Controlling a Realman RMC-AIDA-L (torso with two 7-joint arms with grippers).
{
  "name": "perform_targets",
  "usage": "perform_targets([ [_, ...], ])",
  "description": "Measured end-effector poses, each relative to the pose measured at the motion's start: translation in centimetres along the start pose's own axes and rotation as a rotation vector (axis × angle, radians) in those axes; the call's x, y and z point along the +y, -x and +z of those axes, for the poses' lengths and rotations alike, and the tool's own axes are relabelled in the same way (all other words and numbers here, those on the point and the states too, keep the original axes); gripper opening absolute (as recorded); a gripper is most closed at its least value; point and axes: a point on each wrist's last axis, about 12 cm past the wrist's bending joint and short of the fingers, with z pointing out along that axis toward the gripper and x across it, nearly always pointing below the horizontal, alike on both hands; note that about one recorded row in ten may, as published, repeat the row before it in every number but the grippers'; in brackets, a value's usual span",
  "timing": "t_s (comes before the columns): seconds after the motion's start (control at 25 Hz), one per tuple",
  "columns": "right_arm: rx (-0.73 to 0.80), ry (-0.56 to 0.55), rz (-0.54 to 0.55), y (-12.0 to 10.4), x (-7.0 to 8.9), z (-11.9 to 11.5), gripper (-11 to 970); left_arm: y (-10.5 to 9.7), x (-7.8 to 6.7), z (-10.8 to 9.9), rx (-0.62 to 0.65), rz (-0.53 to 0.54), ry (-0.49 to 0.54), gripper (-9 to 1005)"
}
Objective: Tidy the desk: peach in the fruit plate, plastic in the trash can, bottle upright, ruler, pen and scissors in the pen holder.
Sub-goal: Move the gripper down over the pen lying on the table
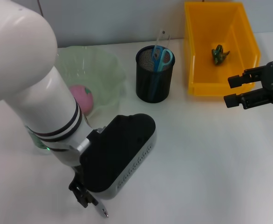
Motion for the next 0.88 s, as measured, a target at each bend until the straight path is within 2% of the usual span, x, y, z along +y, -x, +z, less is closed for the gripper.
perform_targets([
  [0.12,-0.003,-0.005,0.001,0.0,-0.1,-0.1,758,0.0,0.0,0.0,0.0,0.0,0.0,766],
  [0.48,0.006,-0.017,0.019,0.3,-0.3,0.2,758,-0.5,-0.5,0.3,0.062,0.094,-0.039,736],
  [0.88,0.012,-0.009,0.016,0.8,-0.3,0.8,757,-0.6,-0.8,1.7,0.074,0.164,-0.049,662],
])
